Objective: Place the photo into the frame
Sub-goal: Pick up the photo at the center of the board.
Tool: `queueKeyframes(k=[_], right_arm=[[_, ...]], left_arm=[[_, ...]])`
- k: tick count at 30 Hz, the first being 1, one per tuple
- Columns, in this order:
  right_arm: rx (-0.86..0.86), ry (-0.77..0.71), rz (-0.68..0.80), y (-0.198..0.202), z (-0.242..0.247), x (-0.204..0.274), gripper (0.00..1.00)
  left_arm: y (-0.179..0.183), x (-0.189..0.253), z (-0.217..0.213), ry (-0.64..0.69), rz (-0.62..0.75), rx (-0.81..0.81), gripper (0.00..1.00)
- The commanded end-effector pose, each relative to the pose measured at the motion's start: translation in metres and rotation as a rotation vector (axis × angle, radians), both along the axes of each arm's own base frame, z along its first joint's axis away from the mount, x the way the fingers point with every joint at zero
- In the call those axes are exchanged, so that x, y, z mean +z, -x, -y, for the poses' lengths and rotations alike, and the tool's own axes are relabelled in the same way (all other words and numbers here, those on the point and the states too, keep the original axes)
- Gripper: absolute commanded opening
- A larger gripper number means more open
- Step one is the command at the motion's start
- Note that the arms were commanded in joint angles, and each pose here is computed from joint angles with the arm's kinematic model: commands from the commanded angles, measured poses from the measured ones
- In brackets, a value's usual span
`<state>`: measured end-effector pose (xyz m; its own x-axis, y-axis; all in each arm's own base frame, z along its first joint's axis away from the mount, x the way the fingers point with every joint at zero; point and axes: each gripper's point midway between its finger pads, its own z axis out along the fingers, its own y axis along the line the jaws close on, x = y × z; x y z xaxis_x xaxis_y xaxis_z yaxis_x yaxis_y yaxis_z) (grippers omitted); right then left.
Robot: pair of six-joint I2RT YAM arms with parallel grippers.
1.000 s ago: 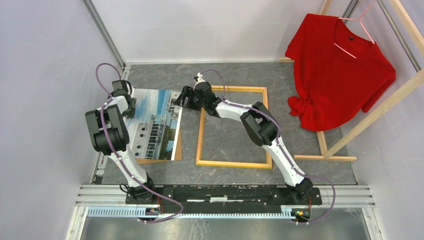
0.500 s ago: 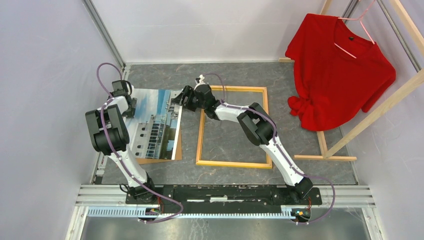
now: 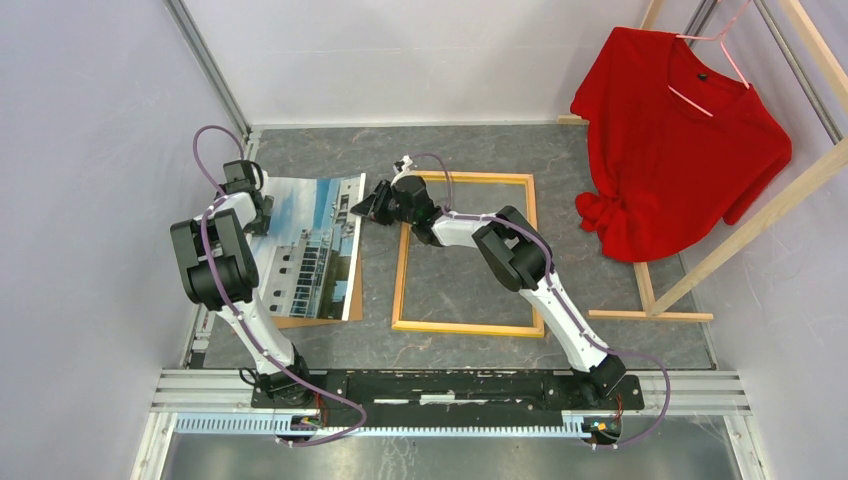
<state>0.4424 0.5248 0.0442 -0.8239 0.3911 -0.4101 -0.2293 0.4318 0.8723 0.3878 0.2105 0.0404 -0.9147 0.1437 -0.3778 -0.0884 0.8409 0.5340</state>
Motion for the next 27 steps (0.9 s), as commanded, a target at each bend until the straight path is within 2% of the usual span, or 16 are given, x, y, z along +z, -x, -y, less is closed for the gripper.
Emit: queueKeyframes(k=[1,6,11,14,17,21,24,27], right_arm=[[0.031,-0.097,0.087,0.001,-0.017,0.051,0.22],[0.030,-0.117,0.118,-0.001,-0.020,0.065,0.17],[0.034,-0.118,0.165,0.002,-0.016,0.085,0.01],[0.045,-0.133,0.224,0.006,-0.010,0.111,0.00],[0.059,-0.134,0.318,0.011,0.005,0.154,0.00],[0.058,-0.085,0.454,0.013,0.041,0.211,0.00],[0.036,-0.006,0.559,0.016,0.083,0.251,0.00],[0.007,0.056,0.626,0.021,0.133,0.283,0.00]], left_arm=[[0.014,-0.028,0.021,0.132,-0.084,-0.056,0.89],[0.011,-0.014,0.025,0.154,-0.066,-0.074,0.89],[0.014,-0.011,0.025,0.155,-0.077,-0.078,0.90],[0.011,0.002,0.025,0.162,-0.060,-0.075,0.95],[0.002,0.034,0.027,0.191,0.006,-0.068,1.00],[-0.012,0.070,0.037,0.252,0.109,-0.047,1.00],[-0.019,0.080,0.057,0.356,0.136,-0.069,1.00],[-0.019,0.079,0.074,0.378,0.126,-0.103,1.00]])
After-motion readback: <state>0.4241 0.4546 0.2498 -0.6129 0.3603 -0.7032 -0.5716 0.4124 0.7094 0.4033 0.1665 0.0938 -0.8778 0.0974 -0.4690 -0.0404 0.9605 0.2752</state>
